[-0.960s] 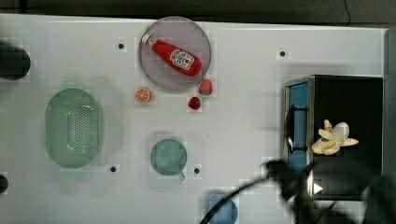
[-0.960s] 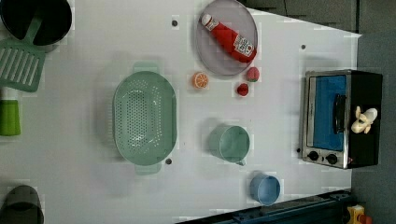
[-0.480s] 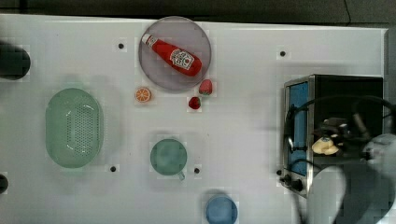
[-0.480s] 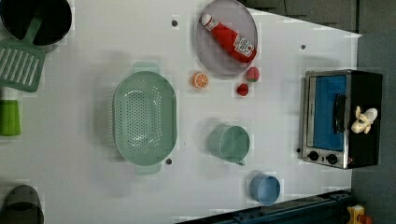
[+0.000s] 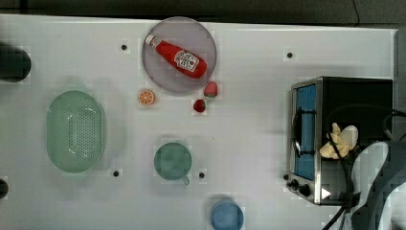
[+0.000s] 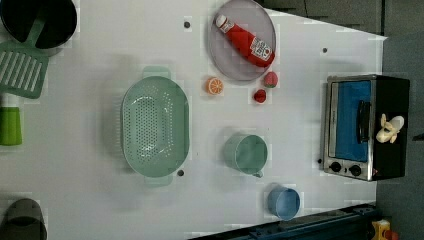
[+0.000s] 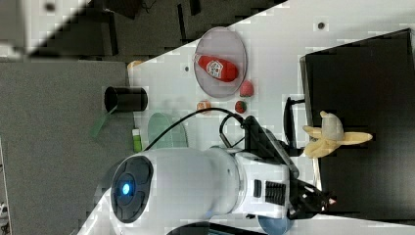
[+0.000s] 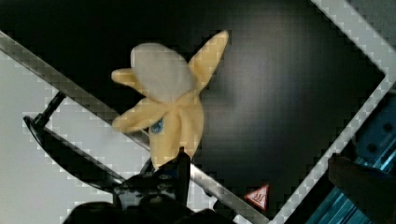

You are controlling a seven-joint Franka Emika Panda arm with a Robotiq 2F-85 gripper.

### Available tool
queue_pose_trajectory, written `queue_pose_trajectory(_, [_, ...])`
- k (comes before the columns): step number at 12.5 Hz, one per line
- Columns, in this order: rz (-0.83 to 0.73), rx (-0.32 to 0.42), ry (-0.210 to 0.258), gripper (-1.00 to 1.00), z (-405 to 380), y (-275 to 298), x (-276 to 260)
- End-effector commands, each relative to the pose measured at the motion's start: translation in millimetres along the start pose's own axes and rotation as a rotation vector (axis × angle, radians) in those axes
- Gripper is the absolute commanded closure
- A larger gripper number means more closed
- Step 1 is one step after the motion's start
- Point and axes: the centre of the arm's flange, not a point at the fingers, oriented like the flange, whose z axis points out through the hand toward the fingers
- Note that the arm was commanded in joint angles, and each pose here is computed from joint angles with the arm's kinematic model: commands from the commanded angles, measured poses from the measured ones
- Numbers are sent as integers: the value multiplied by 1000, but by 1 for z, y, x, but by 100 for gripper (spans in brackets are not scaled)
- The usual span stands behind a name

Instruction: Pick banana from oven and place on table.

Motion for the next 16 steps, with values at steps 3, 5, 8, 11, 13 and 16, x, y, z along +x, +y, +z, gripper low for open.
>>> queue_pose_trajectory(3, [-72,46,41,-100,11,-21,24])
queue_pose_trajectory(5, [-64,31,46,-100,35,-22,29])
queue_pose_trajectory(8, [-38,54,60,-100,68,-24,28])
queue_pose_trajectory(11, [-32,66,89,-91,69,-24,29])
queue_pose_trajectory(13, [-28,69,79,-42,73,-23,28])
queue_pose_trajectory(16, [-26,77,73,29,75,-26,26])
